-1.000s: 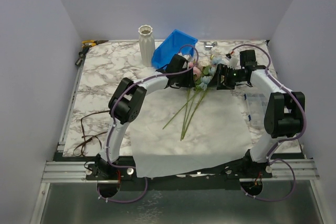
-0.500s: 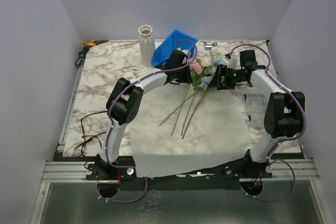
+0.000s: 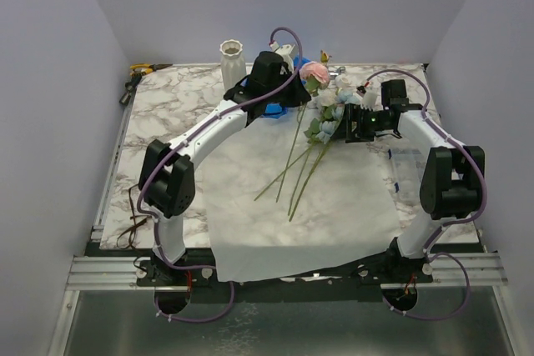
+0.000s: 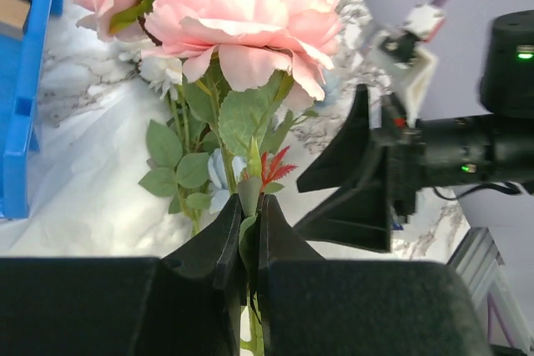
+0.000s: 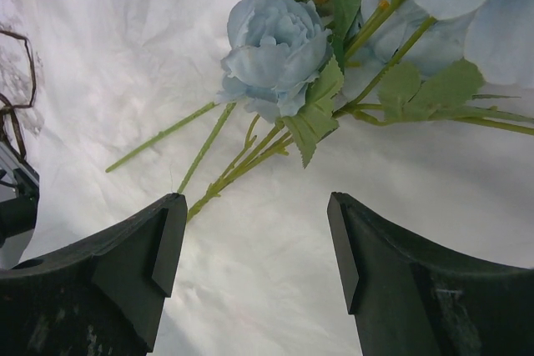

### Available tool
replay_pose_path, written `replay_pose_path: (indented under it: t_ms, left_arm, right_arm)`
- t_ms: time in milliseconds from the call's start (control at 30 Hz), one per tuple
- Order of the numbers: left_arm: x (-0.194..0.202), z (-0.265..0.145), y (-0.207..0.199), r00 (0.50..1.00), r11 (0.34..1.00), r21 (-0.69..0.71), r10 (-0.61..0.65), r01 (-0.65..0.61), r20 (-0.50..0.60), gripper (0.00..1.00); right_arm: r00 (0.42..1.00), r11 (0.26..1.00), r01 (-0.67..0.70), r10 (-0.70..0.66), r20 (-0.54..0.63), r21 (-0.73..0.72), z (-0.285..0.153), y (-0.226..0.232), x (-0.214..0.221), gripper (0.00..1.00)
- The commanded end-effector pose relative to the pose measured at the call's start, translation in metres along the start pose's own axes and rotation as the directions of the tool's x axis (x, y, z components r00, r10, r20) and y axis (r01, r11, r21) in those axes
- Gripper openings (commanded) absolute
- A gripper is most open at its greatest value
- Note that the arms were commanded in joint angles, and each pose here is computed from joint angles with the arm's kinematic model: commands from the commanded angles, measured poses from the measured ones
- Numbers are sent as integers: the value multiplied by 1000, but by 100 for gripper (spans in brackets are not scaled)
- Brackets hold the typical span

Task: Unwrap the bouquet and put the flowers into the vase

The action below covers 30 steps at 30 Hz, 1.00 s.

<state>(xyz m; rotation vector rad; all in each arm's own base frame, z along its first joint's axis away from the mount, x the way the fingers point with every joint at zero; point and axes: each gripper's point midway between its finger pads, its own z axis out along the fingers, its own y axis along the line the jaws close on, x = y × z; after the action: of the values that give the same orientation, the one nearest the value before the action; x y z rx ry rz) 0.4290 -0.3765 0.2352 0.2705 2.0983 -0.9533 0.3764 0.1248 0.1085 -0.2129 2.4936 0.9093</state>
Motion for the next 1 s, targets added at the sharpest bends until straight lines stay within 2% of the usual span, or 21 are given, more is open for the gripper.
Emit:
replay_pose_path:
  t_ms: [0, 67, 100, 200, 433, 500, 600, 633, 667, 800, 900, 967]
  left_arm:
    - [-66, -55, -56, 974, 977, 148, 121, -151, 191, 0]
    - [-89, -79, -68, 939, 955, 183, 175, -235, 295, 0]
    - [-103, -93, -75, 905, 936, 180, 223, -302, 361, 0]
    - [-143, -124, -83, 802, 905, 80, 327, -418, 500, 0]
    - [-247, -176, -66, 598, 876, -164, 436, -454, 672, 0]
    - [-269, -192, -62, 501, 852, -228, 472, -472, 725, 0]
    - [-292, -206, -55, 345, 785, -355, 563, -507, 751, 0]
    - [-299, -210, -48, 302, 774, -393, 579, -497, 757, 0]
    - [-311, -223, -44, 234, 782, -412, 559, -467, 796, 0]
    - [-350, -246, -19, 137, 803, -489, 557, -341, 819, 0]
    - [-368, -256, -22, 37, 772, -520, 571, -366, 820, 0]
    - [-378, -260, -23, -12, 755, -541, 579, -371, 815, 0]
  right_arm:
    - [999, 999, 45, -45, 8, 3, -10, 6, -3, 77]
    - [999, 999, 49, -49, 8, -1, -10, 7, -4, 77]
    - [999, 999, 46, -46, 6, -5, -10, 8, -4, 77]
    - [999, 999, 47, -47, 11, -22, -11, 12, -6, 77]
    - [999, 997, 52, -52, 12, -60, -11, 18, -4, 77]
    - [999, 997, 51, -51, 10, -64, -11, 19, -2, 77]
    - [998, 996, 57, -56, 12, -69, -12, 20, -2, 77]
    - [998, 996, 59, -58, 11, -69, -12, 20, -2, 77]
    - [998, 996, 63, -62, 14, -68, -13, 21, -3, 77]
    - [998, 996, 62, -61, 13, -69, -13, 21, -3, 77]
    - [998, 996, 61, -60, 13, -65, -13, 20, -3, 77]
    - [998, 996, 58, -57, 8, -61, -13, 20, -1, 77]
